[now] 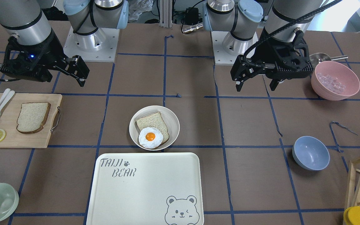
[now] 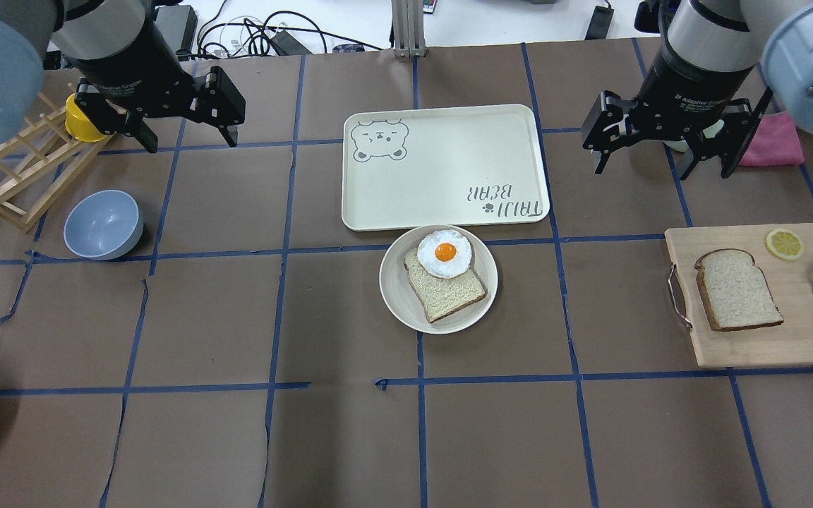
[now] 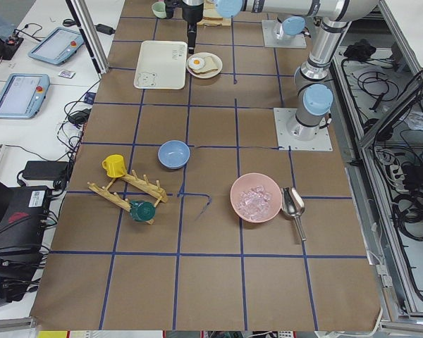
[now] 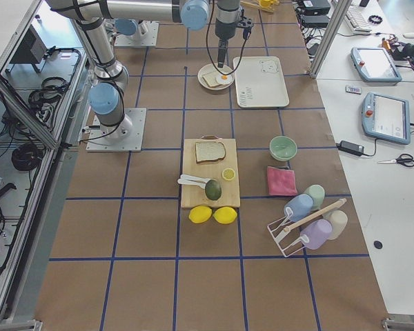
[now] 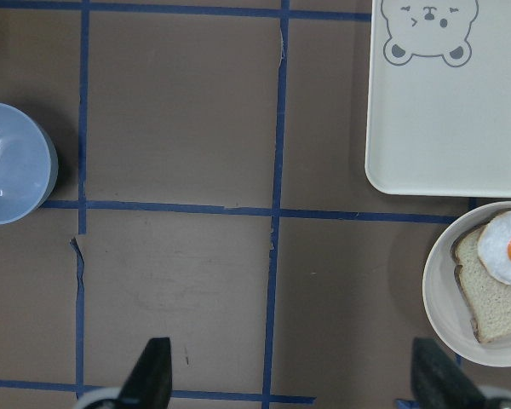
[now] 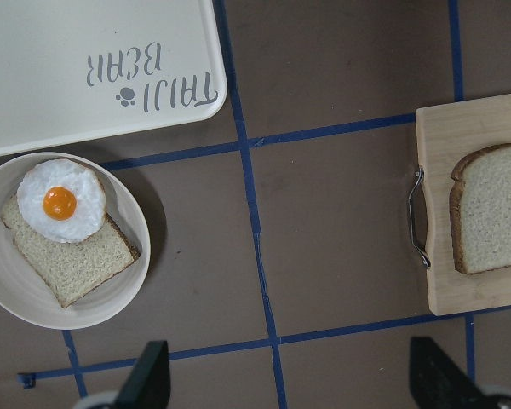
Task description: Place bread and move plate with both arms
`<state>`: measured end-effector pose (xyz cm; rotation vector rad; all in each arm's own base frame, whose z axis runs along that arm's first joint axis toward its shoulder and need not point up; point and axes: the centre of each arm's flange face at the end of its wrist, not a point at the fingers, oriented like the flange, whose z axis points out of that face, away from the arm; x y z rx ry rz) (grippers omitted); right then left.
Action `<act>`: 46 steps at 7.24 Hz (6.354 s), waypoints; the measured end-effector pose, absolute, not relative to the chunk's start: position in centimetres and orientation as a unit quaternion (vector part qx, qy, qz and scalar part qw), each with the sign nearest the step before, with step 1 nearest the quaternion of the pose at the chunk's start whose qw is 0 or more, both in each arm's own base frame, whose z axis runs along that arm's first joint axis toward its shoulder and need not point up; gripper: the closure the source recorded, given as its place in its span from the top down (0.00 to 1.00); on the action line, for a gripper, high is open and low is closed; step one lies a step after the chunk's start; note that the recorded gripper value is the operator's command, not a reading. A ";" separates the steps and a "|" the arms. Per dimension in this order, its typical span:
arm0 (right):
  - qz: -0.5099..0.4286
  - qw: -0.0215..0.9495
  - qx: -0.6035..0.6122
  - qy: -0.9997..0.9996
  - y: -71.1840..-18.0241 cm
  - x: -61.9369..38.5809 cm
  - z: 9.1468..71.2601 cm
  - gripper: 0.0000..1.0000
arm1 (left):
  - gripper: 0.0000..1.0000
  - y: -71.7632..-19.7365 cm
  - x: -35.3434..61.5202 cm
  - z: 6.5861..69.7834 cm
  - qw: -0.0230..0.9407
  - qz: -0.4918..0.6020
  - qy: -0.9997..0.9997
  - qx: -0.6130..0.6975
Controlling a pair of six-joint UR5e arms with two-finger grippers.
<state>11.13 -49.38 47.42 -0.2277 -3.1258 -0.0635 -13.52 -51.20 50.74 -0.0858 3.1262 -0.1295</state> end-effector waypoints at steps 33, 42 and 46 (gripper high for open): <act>-0.147 0.038 -0.239 -0.959 -54.3 -11.8 19.8 0.00 | 1.00 -51.2 -13.6 50.7 0.006 -0.041 0.999 -0.027; -0.158 0.040 -0.331 -0.930 -58.9 -0.4 36.5 0.00 | 1.00 -51.2 -13.6 50.7 0.006 -0.041 0.999 -0.027; -0.142 0.017 -0.348 -0.927 -59.9 18.9 36.4 0.00 | 1.00 -51.2 -13.6 50.7 0.006 -0.041 0.999 -0.027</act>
